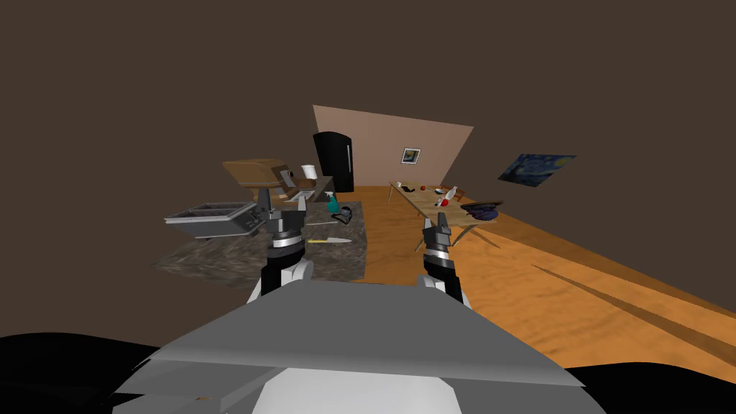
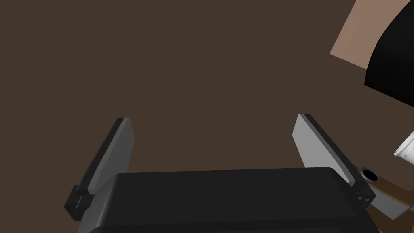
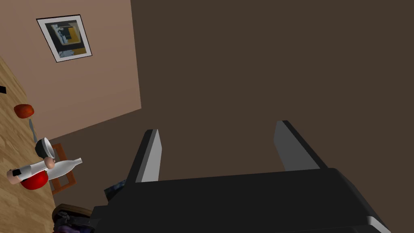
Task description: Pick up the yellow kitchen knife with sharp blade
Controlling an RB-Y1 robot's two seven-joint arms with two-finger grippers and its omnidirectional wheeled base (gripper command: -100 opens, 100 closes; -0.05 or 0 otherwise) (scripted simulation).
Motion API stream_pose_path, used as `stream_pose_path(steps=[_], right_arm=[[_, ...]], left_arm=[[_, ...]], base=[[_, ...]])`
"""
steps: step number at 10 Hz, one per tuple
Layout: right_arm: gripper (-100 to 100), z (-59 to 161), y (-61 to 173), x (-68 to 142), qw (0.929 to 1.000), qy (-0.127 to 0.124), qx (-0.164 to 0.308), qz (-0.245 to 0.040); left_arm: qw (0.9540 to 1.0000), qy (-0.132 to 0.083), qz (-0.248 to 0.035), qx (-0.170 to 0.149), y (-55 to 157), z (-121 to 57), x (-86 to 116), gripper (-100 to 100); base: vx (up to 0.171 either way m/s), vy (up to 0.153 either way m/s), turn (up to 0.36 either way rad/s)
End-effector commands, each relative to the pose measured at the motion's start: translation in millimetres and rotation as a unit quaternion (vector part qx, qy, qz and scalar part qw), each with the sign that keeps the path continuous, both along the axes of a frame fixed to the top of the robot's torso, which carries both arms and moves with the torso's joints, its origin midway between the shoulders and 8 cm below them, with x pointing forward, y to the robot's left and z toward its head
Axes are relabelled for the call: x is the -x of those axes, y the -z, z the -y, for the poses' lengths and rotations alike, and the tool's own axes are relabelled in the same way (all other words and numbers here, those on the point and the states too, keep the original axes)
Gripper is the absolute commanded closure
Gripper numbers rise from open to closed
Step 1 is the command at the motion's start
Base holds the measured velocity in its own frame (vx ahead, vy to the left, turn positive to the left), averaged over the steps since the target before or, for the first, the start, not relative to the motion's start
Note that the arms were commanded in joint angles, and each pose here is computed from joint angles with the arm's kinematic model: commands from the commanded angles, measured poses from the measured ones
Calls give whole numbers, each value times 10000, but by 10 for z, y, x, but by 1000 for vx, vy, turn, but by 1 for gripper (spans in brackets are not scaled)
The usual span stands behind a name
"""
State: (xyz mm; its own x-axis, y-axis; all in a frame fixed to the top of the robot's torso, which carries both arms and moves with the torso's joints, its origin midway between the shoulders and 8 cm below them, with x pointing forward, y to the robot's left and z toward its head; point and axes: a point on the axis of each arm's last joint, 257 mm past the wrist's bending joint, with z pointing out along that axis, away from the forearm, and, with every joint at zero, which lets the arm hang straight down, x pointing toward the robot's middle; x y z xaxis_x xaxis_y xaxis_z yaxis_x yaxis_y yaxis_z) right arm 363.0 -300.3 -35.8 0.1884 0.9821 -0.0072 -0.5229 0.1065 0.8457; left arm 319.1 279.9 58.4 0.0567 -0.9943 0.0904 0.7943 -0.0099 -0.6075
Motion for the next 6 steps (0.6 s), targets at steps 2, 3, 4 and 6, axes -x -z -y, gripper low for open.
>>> stream_pose_path(steps=[2, 3, 4, 6], right_arm=[[0, 0, 0, 0, 10000, 0, 0, 0], [0, 0, 0, 0, 10000, 0, 0, 0], [0, 0, 0, 0, 10000, 0, 0, 0], [0, 0, 0, 0, 10000, 0, 0, 0]], left_arm=[[9993, 153, -191, -274, 45, 74, -86, -100], [9986, 210, -301, -370, 76, 99, -136, -100], [9977, 258, -428, -450, 114, 120, -193, -100], [9954, 330, -711, -560, 204, 147, -323, -100]], base=[[-9, -12, 44], [-20, -23, 61], [-28, -27, 82], [-38, -36, 98]])
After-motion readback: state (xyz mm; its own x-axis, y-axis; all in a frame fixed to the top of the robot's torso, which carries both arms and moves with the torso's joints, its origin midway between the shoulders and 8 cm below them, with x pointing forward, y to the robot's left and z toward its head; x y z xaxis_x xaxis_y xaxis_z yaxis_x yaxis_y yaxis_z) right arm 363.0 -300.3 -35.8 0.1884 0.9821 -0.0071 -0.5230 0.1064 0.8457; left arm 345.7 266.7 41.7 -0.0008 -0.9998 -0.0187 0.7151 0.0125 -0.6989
